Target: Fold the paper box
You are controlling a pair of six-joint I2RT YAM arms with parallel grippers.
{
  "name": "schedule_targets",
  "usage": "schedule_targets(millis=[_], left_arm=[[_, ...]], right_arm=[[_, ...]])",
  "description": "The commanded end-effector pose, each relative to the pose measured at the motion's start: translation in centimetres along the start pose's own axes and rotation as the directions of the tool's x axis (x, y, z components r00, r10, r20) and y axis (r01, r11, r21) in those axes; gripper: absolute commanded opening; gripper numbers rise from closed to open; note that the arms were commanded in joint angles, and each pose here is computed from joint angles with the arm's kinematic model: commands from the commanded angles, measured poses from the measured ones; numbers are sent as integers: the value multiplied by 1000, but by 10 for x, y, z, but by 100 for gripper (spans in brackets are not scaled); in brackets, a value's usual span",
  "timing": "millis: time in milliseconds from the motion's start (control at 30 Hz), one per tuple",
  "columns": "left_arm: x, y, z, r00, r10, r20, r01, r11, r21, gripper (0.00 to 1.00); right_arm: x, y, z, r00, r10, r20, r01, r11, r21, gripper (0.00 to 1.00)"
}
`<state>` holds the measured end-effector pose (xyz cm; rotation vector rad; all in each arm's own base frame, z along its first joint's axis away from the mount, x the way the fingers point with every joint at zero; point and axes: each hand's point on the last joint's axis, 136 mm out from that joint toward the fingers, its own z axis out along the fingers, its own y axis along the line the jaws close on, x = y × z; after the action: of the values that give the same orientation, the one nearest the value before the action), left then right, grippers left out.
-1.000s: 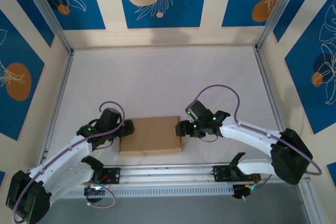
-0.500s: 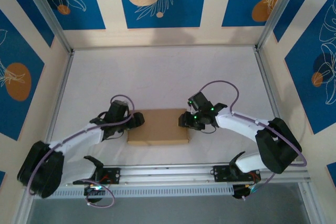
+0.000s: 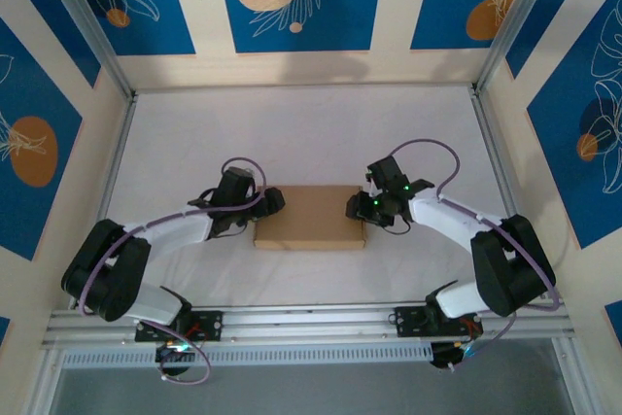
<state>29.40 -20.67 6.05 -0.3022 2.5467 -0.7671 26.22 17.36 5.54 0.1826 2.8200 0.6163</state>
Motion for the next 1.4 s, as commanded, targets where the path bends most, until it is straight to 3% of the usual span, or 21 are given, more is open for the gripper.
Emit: schedule_targets(millis=[0, 133, 300, 367, 400, 433, 467, 567, 667, 800, 867, 933, 1000, 1100, 1133, 1167, 1233, 1333, 1367], left_arm=[[22, -23, -5, 997, -2, -79, 10, 994, 105, 86], [18, -15, -10, 998, 18, -59, -14, 998, 57, 90], [-13, -8, -33, 997, 77, 23, -76, 996, -39, 100], [-34, -9, -52, 988, 129, 87, -121, 988, -95, 100], [-46, -11, -64, 979, 162, 127, -147, 982, -121, 100], [-59, -16, -77, 965, 205, 165, -182, 973, -141, 100], [-69, -20, -88, 950, 242, 197, -211, 963, -167, 100], [-96, -29, -124, 888, 363, 282, -296, 921, -254, 100], [-120, -30, -159, 782, 485, 393, -358, 864, -354, 100], [-136, -24, -179, 626, 630, 460, -434, 771, -465, 100], [-140, -14, -176, 559, 694, 454, -454, 714, -532, 100], [-145, 12, -169, 551, 712, 436, -408, 685, -603, 100], [-146, 31, -150, 539, 739, 405, -447, 658, -606, 100], [-147, 73, -133, 587, 706, 395, -401, 678, -616, 100], [-146, 92, -129, 627, 661, 413, -333, 707, -624, 100], [-141, 105, -121, 655, 627, 421, -313, 733, -604, 100], [-136, 112, -106, 645, 629, 433, -341, 745, -574, 100], [-142, 128, -102, 647, 601, 470, -263, 754, -602, 100], [-146, 125, -99, 627, 615, 478, -285, 753, -594, 100]], right_arm=[[1, -3, 4, 999, -12, -30, 12, 1000, 4, 52], [-1, -2, 1, 1000, -14, -21, 14, 1000, 4, 54], [-10, -1, -25, 998, -23, 55, 21, 999, 28, 68], [-19, -1, -46, 992, -35, 120, 29, 998, 52, 76], [-25, 0, -59, 986, -45, 161, 36, 997, 63, 91], [-31, 1, -71, 978, -57, 199, 43, 996, 76, 99], [-36, 2, -83, 970, -69, 234, 52, 995, 81, 99], [-50, 16, -124, 930, -122, 346, 106, 992, 64, 99], [-62, 34, -168, 855, -190, 483, 197, 980, 37, 99], [-82, 38, -216, 715, -231, 660, 232, 969, 88, 99], [-89, 50, -222, 606, -345, 717, 369, 920, 132, 99], [-89, 60, -216, 473, -486, 735, 522, 827, 211, 99], [-94, 55, -206, 394, -525, 754, 539, 797, 273, 99], [-93, 54, -185, 295, -582, 758, 604, 728, 325, 99], [-94, 49, -176, 282, -600, 748, 603, 718, 348, 99], [-100, 36, -167, 296, -602, 742, 562, 738, 374, 99], [-110, 3, -151, 362, -568, 739, 459, 799, 389, 99], [-114, -49, -127, 444, -523, 727, 340, 850, 403, 99], [-115, -68, -121, 463, -485, 742, 287, 874, 392, 99]])
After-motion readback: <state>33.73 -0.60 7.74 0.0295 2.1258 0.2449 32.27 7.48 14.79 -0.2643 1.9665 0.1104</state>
